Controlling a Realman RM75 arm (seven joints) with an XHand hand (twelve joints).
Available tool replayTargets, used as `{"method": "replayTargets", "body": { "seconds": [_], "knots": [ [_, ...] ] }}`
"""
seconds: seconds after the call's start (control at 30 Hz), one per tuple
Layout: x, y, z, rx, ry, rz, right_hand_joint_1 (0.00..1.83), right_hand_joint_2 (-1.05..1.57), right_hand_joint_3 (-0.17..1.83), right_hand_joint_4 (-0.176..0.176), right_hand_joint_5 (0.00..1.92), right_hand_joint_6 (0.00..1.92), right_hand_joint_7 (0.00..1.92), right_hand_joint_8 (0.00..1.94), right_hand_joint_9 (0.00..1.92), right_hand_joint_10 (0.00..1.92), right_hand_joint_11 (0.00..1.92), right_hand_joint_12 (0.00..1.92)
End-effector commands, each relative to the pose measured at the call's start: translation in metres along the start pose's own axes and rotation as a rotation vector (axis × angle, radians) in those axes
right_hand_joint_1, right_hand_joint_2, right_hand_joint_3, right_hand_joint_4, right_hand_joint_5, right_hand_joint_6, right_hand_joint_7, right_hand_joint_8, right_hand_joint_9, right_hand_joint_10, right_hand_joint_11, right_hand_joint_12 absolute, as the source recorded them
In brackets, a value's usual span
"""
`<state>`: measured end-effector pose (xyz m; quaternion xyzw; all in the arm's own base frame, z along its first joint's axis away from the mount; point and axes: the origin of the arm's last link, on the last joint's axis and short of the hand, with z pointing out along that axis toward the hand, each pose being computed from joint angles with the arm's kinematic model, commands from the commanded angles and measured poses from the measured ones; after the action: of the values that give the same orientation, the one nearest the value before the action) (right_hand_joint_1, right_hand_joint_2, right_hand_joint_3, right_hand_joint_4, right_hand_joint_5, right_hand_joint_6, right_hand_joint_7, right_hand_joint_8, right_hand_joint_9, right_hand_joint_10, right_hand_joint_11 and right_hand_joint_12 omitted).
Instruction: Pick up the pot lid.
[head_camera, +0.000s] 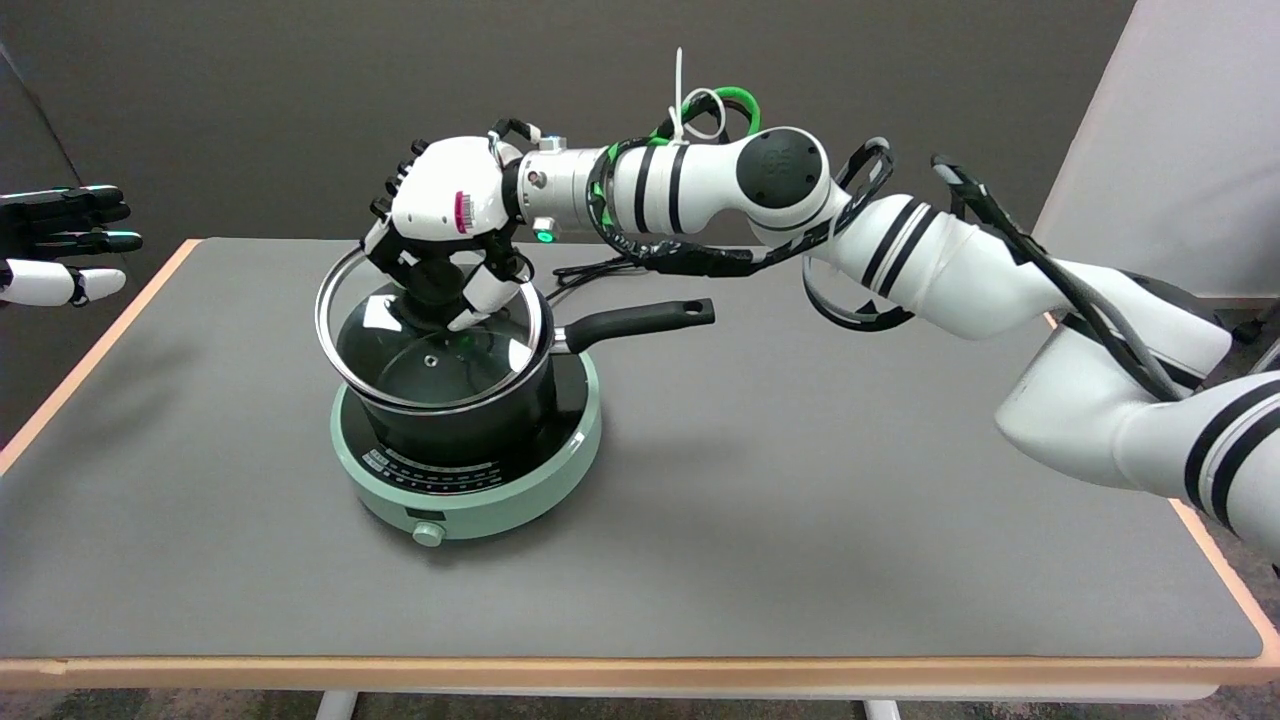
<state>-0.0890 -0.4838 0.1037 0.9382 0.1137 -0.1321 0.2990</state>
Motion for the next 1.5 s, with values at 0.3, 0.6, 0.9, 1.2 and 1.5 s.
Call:
{"method": "replayTargets", "body": {
  "seconds": [0.3,0.6,0.9,1.2,1.5],
  "knots": [
    [0.007,-0.001,0.001,0.008,0.019,0.015,1.19,0.94,0.5,-0.004,0.77,1.37,0.96,1.21,0.89,1.17,0.55,0.79],
    [0.028,0.002,0.001,0.012,0.047,-0.02,1.2,0.94,0.5,-0.02,0.76,1.37,0.97,1.21,0.91,1.2,0.58,0.86],
    [0.056,0.008,0.0,0.011,0.084,-0.058,1.2,0.95,0.49,-0.024,0.75,1.38,0.97,1.21,0.91,1.25,0.65,0.95],
    [0.069,0.023,-0.006,-0.031,0.097,-0.095,1.2,0.95,0.5,-0.02,0.75,1.38,0.97,1.21,0.9,1.26,0.6,0.91],
    [0.07,0.057,-0.027,-0.166,0.078,-0.183,1.37,0.79,0.67,0.176,0.68,1.26,0.96,1.23,0.9,1.24,0.66,0.91]
  ]
}}
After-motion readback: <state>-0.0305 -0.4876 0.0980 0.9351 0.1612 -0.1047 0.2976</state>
